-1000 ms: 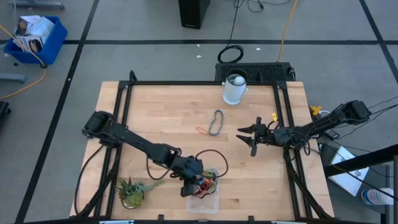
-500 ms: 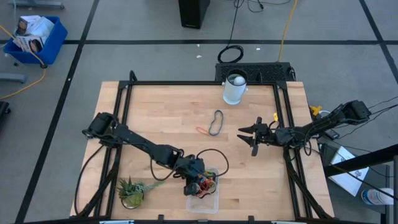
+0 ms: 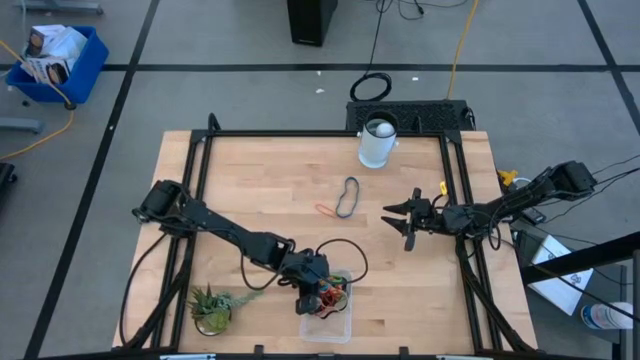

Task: Pick and place rubber bands into bin
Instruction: Put the blue rubber band into the transparent bin

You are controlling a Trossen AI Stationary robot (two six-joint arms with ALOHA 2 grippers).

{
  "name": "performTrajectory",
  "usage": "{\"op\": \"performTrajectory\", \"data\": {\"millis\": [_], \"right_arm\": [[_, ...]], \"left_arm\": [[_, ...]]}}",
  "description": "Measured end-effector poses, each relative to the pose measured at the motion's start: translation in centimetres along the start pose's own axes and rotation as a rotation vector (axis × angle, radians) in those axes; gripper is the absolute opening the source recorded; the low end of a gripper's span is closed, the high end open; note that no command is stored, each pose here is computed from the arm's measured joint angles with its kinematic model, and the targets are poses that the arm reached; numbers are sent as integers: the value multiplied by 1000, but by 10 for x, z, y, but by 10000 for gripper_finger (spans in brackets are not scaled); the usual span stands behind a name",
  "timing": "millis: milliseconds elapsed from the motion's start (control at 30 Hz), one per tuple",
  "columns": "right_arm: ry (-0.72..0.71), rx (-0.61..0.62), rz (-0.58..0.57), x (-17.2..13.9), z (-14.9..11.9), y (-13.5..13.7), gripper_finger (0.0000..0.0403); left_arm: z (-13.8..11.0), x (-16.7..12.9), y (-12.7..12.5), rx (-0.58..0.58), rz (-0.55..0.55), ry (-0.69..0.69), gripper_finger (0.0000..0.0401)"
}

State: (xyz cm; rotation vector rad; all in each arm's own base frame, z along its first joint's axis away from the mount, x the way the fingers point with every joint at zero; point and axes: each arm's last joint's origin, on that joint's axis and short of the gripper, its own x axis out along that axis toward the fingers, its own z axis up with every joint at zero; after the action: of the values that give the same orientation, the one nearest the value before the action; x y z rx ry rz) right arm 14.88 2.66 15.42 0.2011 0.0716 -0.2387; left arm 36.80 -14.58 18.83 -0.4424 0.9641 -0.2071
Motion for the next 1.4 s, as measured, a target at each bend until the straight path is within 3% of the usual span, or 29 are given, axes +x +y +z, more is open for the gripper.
{"op": "performTrajectory", "data": {"millis": [200,400,833,1133,1267,1400], "right_arm": [[0,7,1,0,0,0,139],[0,7,1,0,0,0,139],[-35,20,10,0,4,1,139],[-54,30,13,0,6,1,139],[-81,35,19,0,9,2,139],[-119,4,25,-1,13,3,139]], "left_arm": [[0,0,0,-28,-52,33,190],[5,-5,3,-50,-123,67,229],[20,-47,-5,100,-110,-72,237],[20,-56,-9,113,-162,-61,237],[27,-95,-22,198,-248,-154,237],[30,-158,-36,328,-271,-341,237]]}}
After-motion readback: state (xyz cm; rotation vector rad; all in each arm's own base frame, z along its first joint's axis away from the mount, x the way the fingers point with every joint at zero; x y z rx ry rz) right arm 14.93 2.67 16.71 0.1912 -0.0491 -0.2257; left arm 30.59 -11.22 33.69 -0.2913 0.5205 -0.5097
